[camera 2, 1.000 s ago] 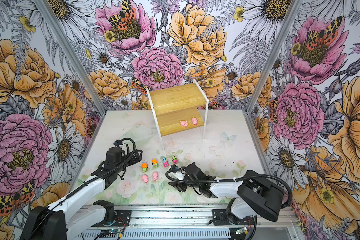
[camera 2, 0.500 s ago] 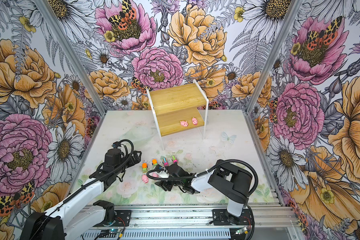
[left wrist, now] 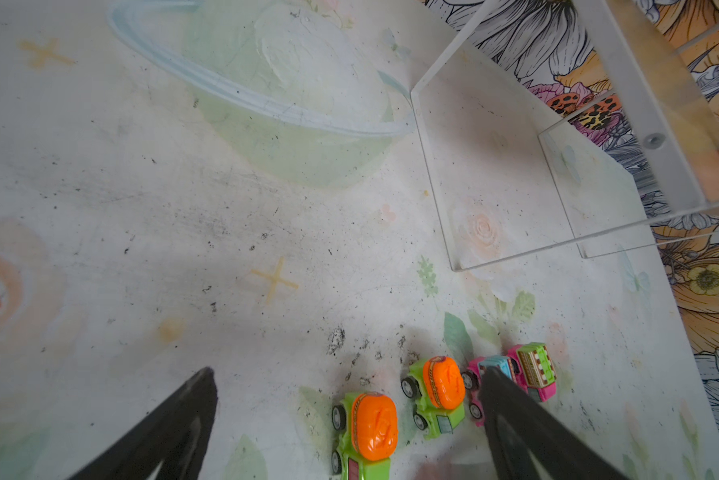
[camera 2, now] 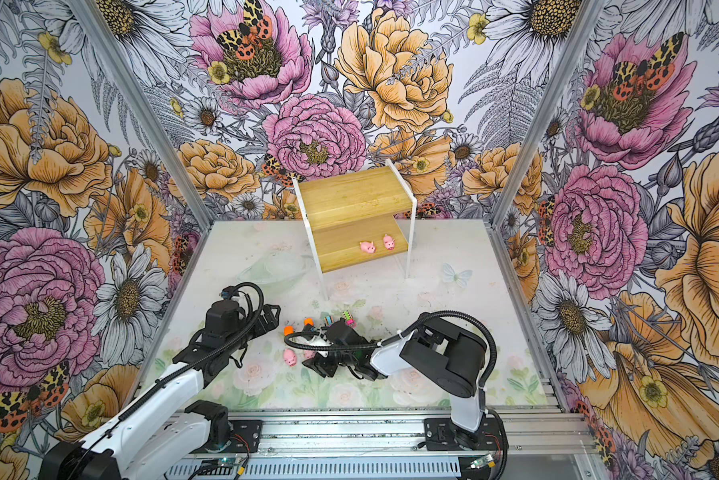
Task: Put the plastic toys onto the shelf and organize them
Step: 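Lower the right gripper and close it on the nearest pink pig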
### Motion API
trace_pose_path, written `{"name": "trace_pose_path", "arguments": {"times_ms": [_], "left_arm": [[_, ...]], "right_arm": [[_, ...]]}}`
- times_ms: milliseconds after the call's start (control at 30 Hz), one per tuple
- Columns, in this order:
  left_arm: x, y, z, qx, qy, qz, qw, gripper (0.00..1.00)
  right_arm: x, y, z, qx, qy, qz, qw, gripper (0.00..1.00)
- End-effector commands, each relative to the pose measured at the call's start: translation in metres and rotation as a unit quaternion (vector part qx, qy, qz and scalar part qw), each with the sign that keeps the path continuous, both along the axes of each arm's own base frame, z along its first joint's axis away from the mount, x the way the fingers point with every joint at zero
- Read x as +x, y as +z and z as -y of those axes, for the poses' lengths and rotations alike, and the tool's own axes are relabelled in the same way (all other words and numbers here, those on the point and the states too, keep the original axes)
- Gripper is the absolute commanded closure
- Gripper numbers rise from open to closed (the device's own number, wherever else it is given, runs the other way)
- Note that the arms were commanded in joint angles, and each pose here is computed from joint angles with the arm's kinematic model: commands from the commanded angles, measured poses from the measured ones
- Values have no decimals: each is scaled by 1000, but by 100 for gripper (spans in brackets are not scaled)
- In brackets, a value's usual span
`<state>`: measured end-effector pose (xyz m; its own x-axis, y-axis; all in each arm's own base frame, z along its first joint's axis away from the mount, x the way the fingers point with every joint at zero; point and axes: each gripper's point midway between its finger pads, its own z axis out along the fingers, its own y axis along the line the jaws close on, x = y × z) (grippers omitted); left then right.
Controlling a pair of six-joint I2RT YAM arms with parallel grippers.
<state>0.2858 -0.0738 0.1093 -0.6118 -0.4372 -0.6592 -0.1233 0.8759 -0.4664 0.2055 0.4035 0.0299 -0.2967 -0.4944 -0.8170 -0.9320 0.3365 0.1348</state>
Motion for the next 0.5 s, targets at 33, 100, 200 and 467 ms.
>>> {"name": "trace_pose_path", "arguments": {"times_ms": [33,100,200,467], "left_arm": [[-1,-4,-10,6,23,-9,1000,1],[1,-5,-10,7,23,-12,1000,1],[3,-7,-9,7,21,-14,1000,1],[9,-6,-6,8,14,-16,1000,1]], "right_arm": [[3,0,-4,8,12,-19,1000,42],[4,0,-4,10,14,-24,1000,46],[3,-1,-3,12,23,-27,999,51],[0,-2,-2,8,37,-28,999,47]]}}
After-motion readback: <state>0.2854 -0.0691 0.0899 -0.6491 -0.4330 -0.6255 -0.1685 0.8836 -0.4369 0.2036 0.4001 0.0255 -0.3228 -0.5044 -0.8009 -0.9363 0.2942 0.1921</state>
